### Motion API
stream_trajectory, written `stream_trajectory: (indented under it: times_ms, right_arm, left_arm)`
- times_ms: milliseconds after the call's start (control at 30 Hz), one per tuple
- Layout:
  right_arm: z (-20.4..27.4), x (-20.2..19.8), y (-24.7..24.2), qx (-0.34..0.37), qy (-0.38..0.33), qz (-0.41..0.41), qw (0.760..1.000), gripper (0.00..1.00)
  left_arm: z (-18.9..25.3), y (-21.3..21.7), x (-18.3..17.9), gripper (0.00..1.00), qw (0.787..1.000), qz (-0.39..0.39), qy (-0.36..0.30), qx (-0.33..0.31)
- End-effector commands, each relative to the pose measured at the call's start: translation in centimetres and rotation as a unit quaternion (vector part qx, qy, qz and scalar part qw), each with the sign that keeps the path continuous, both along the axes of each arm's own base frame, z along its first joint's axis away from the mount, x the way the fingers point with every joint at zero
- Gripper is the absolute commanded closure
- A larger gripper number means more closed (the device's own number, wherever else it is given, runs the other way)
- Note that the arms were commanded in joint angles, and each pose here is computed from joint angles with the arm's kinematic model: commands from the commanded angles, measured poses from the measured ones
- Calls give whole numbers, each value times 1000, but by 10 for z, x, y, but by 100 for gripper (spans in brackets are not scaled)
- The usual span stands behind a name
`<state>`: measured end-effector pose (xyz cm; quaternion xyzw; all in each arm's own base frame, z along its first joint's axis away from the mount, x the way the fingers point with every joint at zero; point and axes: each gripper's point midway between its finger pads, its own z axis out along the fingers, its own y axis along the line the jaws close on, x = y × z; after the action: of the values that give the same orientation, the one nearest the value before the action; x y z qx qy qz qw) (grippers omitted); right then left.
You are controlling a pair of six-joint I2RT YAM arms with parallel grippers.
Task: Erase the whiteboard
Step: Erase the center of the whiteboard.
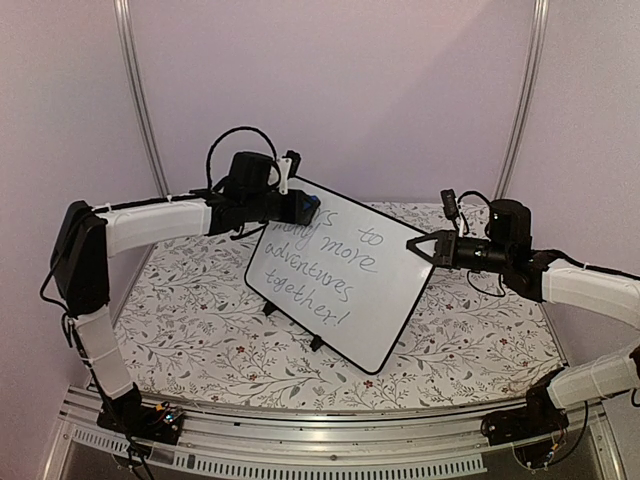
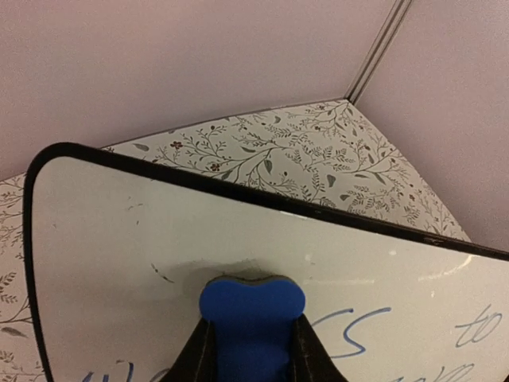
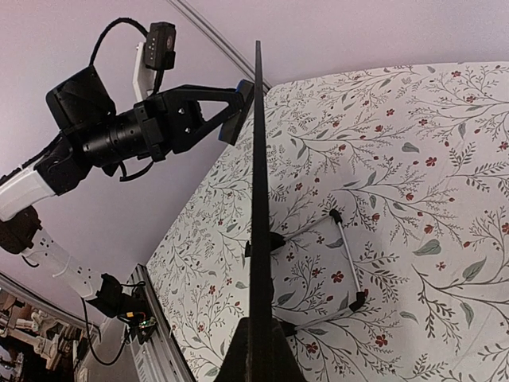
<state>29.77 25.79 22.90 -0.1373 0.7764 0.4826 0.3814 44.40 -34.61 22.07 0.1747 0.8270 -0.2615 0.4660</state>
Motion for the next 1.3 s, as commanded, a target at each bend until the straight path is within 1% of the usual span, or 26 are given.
stream_trajectory:
  times_ms: [0,133,267,400,533,633,733,833,933,1067,1167,1267]
  right_arm:
    - [-16,-37,22,-25,-16,107,994,100]
    - [-17,-37,22,-25,-15,107,994,100]
    - [-17,-36,23,-25,-15,106,994,100]
    - [-17,-36,23,-25,-14,107,994,100]
    - [-18,-36,24,-26,-13,108,994,100]
    - [-17,-36,24,-26,-13,108,994,100]
    - [-17,-37,24,-26,-12,108,994,100]
    - [-18,-37,24,-27,-11,107,994,100]
    - [-19,-37,23,-28,-11,107,994,100]
    - [-18,-37,24,-27,-11,107,994,100]
    - [-19,-37,25,-27,-11,109,994,100]
    - [-19,-37,26,-27,-10,111,993,100]
  left_arm:
    - [-43,1,-17,100,999,-13,46,22]
    - [-58,2,-38,100,998,-18,62,28]
    - [-62,3,-45,100,997,-19,62,34]
    - [-52,-4,-38,100,998,-22,50,27]
    - [-27,-16,-20,100,999,-25,22,17]
    - [-18,-23,-8,100,999,-29,14,12]
    - [-16,-26,-6,100,999,-31,15,9]
    - [-26,-23,-15,100,999,-32,30,8]
    - [-46,-13,-33,100,998,-29,50,15]
    - [-61,-3,-53,100,997,-24,67,22]
    - [-69,3,-59,100,997,-19,74,30]
    - [-68,3,-56,100,997,-18,70,31]
